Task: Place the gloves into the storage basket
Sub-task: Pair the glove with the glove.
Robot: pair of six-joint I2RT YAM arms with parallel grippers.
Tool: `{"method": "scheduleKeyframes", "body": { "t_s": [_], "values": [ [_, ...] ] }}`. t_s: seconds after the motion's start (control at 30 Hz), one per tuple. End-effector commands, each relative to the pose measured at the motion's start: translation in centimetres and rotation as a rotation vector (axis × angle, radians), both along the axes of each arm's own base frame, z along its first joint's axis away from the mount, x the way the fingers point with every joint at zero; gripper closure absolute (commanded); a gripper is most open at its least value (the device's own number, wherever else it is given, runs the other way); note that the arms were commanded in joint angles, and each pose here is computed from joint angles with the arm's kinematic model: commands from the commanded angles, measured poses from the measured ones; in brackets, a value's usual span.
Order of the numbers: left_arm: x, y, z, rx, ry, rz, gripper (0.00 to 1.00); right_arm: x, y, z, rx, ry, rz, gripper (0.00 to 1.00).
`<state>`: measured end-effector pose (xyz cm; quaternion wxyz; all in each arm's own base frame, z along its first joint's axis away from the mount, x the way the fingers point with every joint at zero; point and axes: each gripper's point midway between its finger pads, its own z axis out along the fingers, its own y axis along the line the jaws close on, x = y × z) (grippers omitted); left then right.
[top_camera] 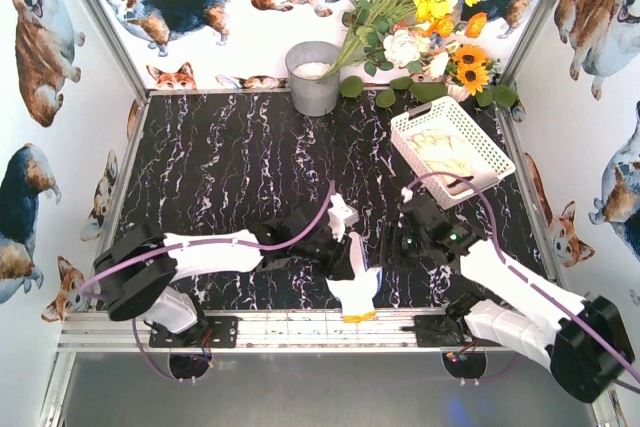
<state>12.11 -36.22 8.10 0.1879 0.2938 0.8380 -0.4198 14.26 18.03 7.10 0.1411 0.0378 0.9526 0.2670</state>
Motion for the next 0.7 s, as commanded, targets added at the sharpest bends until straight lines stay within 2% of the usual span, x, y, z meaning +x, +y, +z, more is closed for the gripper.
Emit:
{"method": "scheduleKeyframes", "body": {
  "t_s": [0.0, 0.1, 0.27, 0.5, 0.67],
  "values": [
    [-0.5, -0.8, -1.0, 0.008, 0.022, -0.05, 0.77, -3.3, 1.9, 0.3, 0.189, 0.103, 0.045, 0.49],
    [-0.8, -0.8, -1.5, 0.015, 0.038, -0.061, 0.77, -5.2, 2.2, -0.2, 0.24, 0.15, 0.068, 0.47],
    [-1.0, -0.3, -3.7, 0.091, 0.069, -0.071, 0.78, -7.3, 2.0, -2.1, 0.237, 0.223, 0.077, 0.47],
    [-1.2, 1.3, -6.6, 0.222, 0.119, -0.038, 0.82, -8.5, 2.0, -4.5, 0.23, 0.28, 0.047, 0.5],
    [-1.3, 1.8, -7.3, 0.249, 0.132, -0.018, 0.82, -8.8, 1.7, -5.3, 0.214, 0.283, 0.033, 0.52]
  ]
}}
